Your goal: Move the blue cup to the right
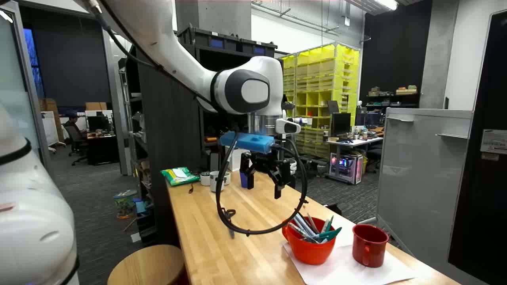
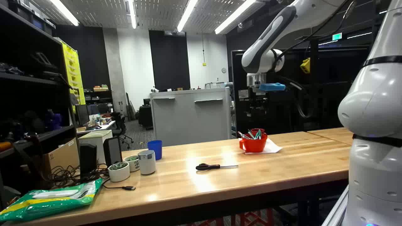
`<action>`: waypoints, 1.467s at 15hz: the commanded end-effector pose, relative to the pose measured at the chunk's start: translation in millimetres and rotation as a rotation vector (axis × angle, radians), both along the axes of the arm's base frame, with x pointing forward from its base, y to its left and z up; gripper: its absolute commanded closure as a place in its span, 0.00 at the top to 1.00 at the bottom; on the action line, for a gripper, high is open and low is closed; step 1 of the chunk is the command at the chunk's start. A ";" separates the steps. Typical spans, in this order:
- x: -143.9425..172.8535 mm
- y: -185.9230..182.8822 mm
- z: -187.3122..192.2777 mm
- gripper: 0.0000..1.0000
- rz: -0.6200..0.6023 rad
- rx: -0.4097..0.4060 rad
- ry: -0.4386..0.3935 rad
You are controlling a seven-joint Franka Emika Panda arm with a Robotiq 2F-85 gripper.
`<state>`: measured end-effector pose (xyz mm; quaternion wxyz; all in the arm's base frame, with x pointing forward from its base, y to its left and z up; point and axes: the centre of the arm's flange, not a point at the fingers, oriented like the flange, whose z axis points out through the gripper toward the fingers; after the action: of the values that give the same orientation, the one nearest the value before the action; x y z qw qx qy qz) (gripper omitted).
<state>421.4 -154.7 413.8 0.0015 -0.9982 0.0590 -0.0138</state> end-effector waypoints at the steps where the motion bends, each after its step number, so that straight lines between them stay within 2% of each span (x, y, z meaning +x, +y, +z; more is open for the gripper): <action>1: 0.0 0.0 0.0 1.00 0.000 0.000 0.000; 14: 1.6 1.7 0.0 1.00 0.002 0.008 0.000; 19: 40.7 43.8 0.8 1.00 0.078 -0.020 0.022; 22: 83.8 93.7 -2.1 1.00 0.147 -0.038 0.047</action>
<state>458.2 -99.1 412.9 -0.0106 -0.9999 0.0060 -0.0087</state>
